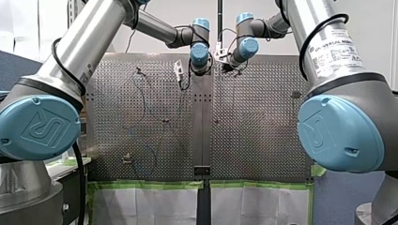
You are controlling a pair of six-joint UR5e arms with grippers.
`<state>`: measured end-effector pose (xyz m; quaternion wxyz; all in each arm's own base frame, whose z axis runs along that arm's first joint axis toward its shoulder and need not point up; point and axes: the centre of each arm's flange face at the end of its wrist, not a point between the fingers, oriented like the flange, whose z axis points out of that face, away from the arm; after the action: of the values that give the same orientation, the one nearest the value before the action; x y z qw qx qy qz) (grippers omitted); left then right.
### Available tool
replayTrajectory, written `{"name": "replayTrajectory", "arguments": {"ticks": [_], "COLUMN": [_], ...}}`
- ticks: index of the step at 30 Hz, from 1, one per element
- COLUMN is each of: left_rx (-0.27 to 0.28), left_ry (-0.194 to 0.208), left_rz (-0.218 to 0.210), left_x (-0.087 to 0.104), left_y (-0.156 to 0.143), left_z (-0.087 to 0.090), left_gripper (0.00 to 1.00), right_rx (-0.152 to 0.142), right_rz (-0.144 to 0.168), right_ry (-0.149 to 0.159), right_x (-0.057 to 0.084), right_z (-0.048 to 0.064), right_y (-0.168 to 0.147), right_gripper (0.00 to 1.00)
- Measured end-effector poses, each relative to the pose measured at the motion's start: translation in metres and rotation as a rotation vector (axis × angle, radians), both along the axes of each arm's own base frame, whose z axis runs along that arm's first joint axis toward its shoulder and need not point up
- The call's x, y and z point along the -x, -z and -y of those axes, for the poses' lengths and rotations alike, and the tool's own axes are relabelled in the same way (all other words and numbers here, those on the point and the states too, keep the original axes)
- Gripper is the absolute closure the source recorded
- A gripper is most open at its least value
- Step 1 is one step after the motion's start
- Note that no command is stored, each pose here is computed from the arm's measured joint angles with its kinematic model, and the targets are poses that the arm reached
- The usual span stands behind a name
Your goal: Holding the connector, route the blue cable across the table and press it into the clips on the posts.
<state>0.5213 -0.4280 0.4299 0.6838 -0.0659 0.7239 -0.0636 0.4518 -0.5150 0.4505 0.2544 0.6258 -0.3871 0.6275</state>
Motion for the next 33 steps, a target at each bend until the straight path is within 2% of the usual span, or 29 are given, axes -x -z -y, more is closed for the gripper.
{"name": "replayTrajectory", "arguments": {"ticks": [9, 23, 28, 33], "left_rx": [-0.019, -0.014, -0.012, -0.013], "left_ry": [0.005, 0.059, 0.091, 0.105], "left_rz": [-0.027, -0.032, -0.037, -0.041], "left_x": [0.007, 0.014, 0.014, 0.015], "left_y": [0.026, 0.075, 0.095, 0.113], "left_z": [0.001, 0.005, 0.004, 0.001], "left_gripper": [1.0, 1.0, 1.0, 1.0], "right_rx": [-0.025, -0.111, -0.124, -0.132], "right_rz": [-0.023, -0.093, -0.099, -0.101], "right_ry": [-0.005, 0.005, 0.011, 0.015], "right_x": [-0.001, 0.011, 0.016, 0.021], "right_z": [-0.005, -0.016, -0.016, -0.016], "right_y": [0.017, 0.075, 0.093, 0.107], "right_gripper": [1.0, 1.0, 1.0, 1.0]}}
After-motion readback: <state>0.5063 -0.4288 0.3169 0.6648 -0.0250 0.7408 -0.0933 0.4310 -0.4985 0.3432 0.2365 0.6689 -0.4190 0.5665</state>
